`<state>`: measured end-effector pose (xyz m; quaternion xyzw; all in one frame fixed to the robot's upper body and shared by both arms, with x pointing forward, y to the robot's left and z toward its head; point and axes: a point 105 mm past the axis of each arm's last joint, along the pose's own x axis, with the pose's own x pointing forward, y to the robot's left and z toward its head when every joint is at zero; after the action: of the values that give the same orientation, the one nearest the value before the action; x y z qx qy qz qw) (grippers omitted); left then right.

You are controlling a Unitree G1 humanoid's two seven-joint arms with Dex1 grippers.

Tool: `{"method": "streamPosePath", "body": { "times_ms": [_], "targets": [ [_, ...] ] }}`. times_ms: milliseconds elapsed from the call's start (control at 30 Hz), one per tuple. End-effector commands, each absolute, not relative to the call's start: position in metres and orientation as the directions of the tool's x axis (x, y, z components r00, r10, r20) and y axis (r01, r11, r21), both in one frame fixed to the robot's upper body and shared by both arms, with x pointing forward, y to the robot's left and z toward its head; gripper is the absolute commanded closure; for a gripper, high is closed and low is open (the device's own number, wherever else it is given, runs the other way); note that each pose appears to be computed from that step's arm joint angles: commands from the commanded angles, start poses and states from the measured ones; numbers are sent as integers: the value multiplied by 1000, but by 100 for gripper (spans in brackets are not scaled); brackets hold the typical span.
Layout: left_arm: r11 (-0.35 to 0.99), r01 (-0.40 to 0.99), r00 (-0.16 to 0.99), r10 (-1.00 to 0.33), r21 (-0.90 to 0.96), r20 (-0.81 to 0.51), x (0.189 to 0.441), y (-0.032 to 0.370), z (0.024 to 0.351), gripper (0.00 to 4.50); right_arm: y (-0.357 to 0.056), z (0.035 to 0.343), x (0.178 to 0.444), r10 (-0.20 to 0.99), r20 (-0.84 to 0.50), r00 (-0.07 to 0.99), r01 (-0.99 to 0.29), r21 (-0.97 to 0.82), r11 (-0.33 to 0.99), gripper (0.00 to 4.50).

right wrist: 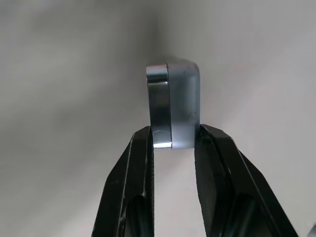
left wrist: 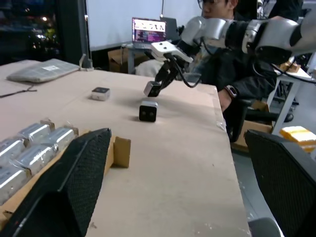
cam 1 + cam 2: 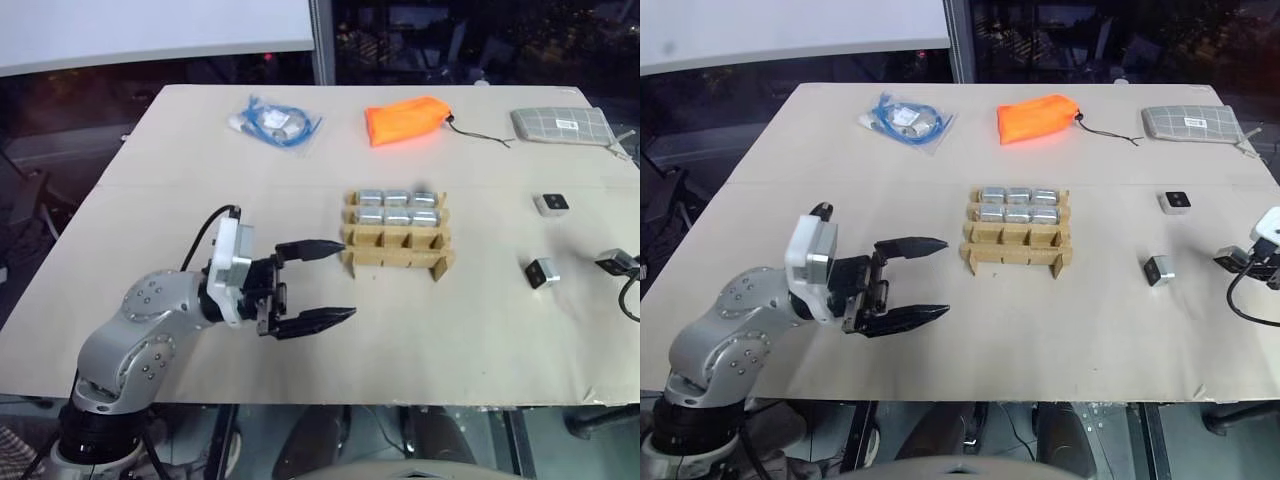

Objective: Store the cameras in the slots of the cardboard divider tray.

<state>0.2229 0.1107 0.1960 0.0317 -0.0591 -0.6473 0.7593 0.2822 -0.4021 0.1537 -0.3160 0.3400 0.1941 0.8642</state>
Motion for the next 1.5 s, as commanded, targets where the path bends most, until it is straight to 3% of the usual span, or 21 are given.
{"method": "streamPosePath", "body": {
  "times_ms": [33,200,333,433,633,967,1200,1500],
  "targets": [
    [166,973,158,-986,162,61,224,112,202,0,-392,188,279,161,-623,765,-503,-424,753,387],
    [177,971,168,-983,160,68,227,113,201,0,-342,212,269,302,-502,810,-521,-380,764,387],
    [200,967,191,-979,156,71,230,115,201,0,-288,219,268,446,-429,786,-598,-344,724,387],
    [219,964,211,-975,150,68,231,118,198,0,-237,218,276,562,-384,732,-678,-340,651,387],
    [246,958,238,-969,148,70,231,119,196,0,-176,212,308,662,-340,667,-741,-388,548,387],
    [327,935,319,-945,139,77,225,123,193,0,-121,217,337,776,-334,536,-816,-441,374,387],
    [390,913,380,-920,123,97,225,126,190,0,-74,204,329,867,-288,407,-883,-366,293,387],
    [428,896,421,-903,119,85,223,134,186,0,-51,186,332,888,-269,372,-905,-319,282,387]
  ]
}}
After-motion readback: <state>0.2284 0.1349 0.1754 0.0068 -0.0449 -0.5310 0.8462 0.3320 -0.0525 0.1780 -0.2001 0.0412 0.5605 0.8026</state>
